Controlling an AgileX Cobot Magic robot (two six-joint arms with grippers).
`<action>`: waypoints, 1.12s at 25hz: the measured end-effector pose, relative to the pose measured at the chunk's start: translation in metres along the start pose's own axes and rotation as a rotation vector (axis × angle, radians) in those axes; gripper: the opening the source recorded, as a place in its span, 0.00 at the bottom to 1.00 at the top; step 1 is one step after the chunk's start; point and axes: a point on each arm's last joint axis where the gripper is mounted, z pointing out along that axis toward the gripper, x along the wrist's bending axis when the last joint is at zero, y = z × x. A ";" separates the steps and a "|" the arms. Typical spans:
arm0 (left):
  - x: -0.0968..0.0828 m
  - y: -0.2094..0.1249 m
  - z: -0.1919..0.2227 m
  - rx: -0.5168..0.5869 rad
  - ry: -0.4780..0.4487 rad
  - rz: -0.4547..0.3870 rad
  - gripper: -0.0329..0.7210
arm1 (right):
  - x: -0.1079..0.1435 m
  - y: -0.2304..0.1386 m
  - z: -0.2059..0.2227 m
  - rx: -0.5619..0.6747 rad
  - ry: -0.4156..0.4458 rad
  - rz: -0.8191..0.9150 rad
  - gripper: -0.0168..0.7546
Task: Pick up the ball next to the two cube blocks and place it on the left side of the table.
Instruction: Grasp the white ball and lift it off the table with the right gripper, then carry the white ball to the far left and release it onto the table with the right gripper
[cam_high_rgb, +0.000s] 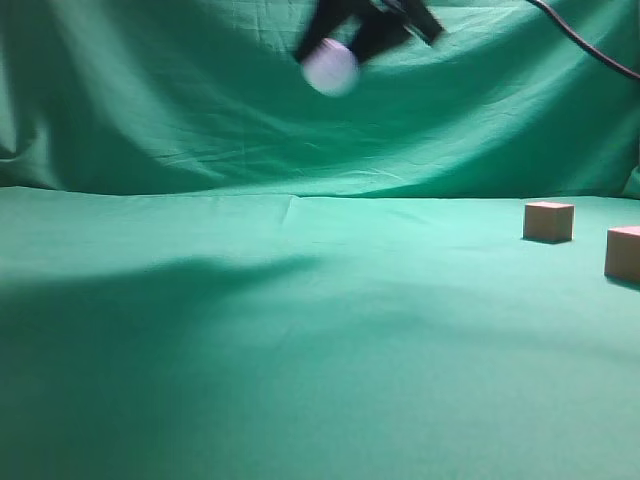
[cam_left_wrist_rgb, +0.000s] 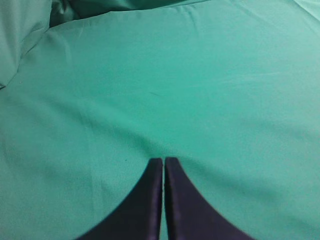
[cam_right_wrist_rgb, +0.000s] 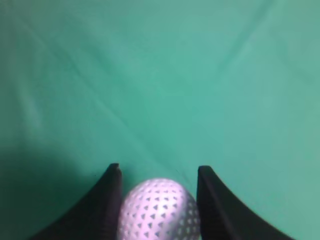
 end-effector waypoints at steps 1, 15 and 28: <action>0.000 0.000 0.000 0.000 0.000 0.000 0.04 | 0.017 0.012 0.004 -0.043 0.009 -0.049 0.42; 0.000 0.000 0.000 0.000 0.000 0.000 0.04 | 0.166 0.046 0.164 -0.466 -0.075 -0.284 0.42; 0.000 0.000 0.000 0.000 0.000 0.000 0.04 | 0.145 -0.008 0.267 -0.382 -0.123 -0.280 0.42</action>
